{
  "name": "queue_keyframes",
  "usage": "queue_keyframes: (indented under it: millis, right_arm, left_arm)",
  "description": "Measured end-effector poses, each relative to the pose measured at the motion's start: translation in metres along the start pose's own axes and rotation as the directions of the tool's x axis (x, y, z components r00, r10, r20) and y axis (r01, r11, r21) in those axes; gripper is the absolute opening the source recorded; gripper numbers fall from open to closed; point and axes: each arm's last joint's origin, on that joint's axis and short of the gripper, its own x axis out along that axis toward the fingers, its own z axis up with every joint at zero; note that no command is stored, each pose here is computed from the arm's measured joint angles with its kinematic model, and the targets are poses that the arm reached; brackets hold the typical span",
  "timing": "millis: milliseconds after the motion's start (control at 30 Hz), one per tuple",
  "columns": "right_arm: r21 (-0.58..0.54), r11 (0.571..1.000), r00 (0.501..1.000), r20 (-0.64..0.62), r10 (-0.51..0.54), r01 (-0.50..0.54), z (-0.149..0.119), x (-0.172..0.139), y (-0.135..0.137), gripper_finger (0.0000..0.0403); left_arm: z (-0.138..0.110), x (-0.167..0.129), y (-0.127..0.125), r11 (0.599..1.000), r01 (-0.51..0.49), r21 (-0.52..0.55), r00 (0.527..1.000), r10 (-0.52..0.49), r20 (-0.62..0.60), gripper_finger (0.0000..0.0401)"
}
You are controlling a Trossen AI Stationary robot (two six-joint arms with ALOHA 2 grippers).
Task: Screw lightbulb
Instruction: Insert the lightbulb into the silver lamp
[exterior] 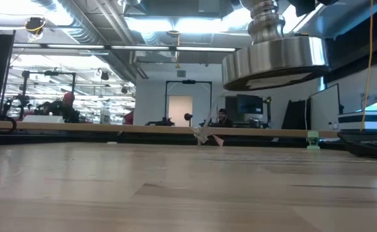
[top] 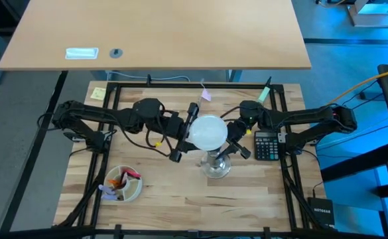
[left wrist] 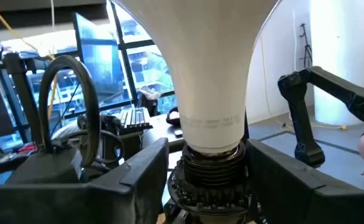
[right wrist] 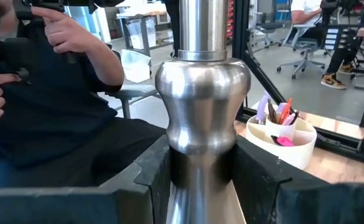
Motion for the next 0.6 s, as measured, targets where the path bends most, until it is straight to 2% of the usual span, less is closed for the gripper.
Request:
queue_keyframes:
  millis: [333, 600]
  right_arm:
    - [0.008, 0.997, 0.997, -0.013, -0.076, 0.077, -0.001, 0.0, -0.002, 0.0142]
    - [-0.014, 0.977, 0.977, -0.02, -0.214, 0.214, -0.002, -0.001, -0.006, 0.0142]
  left_arm:
    - [0.011, -0.015, -0.001, 0.999, -0.029, -0.034, 0.998, 0.027, -0.061, 0.0243]
    - [0.026, -0.039, -0.004, 0.975, -0.222, -0.028, 0.961, 0.213, -0.175, 0.0249]
